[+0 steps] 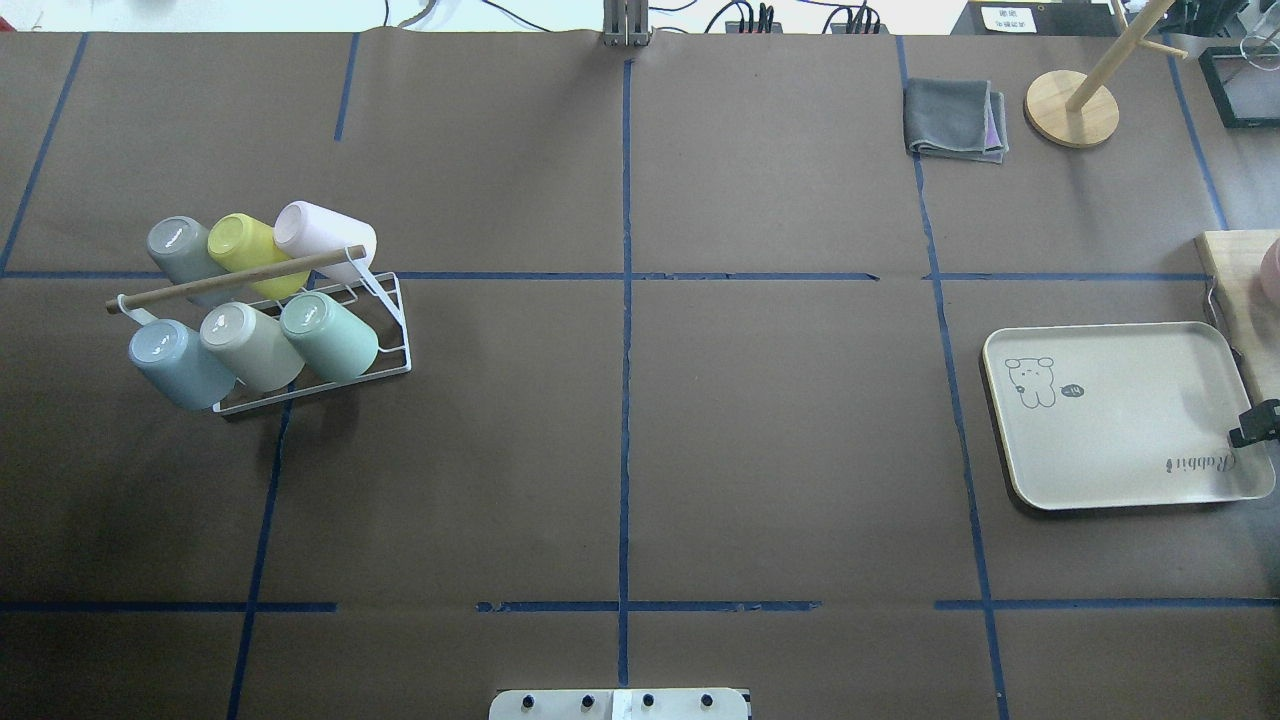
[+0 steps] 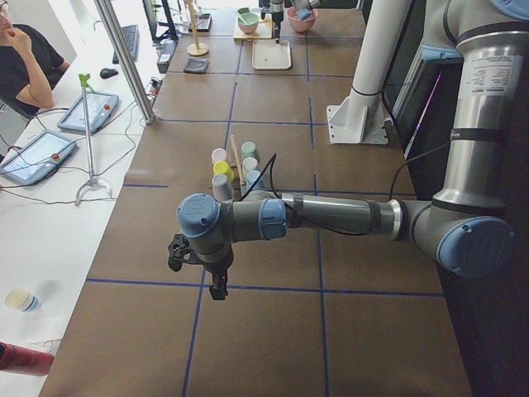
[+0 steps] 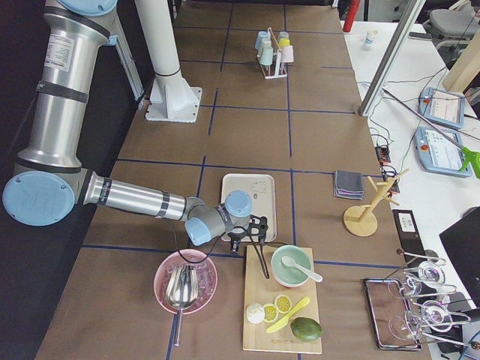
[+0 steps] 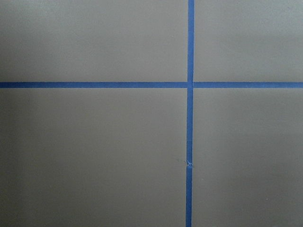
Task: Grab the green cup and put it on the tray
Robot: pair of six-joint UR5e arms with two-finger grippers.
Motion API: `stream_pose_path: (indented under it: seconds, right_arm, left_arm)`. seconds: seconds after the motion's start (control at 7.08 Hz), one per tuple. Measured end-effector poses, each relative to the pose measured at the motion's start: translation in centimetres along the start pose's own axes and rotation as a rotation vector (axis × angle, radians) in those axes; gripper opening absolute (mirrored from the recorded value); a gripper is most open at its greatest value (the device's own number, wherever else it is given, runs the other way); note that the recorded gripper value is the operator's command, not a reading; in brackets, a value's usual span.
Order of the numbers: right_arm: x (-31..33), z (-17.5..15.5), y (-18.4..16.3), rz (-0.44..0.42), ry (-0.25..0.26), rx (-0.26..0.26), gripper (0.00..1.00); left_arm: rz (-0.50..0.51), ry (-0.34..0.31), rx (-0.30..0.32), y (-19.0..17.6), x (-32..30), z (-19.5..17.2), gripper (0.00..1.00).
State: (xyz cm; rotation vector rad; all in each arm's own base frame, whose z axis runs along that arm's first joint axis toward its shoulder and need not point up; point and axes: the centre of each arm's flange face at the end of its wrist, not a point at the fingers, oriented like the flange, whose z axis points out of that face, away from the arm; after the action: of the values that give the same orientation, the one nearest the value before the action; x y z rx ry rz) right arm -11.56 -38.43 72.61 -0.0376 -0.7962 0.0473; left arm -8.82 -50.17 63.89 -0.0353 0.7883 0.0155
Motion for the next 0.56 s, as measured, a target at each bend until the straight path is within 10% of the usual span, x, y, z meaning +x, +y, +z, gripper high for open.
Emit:
stream_pose_path:
  seconds: [0.56]
  right_arm:
    - [-0.45, -0.34, -0.03, -0.028, -0.023, 0.022, 0.05]
  left_arm:
    - [0.0, -0.001, 0.001, -0.01, 0.02, -0.02, 1.0]
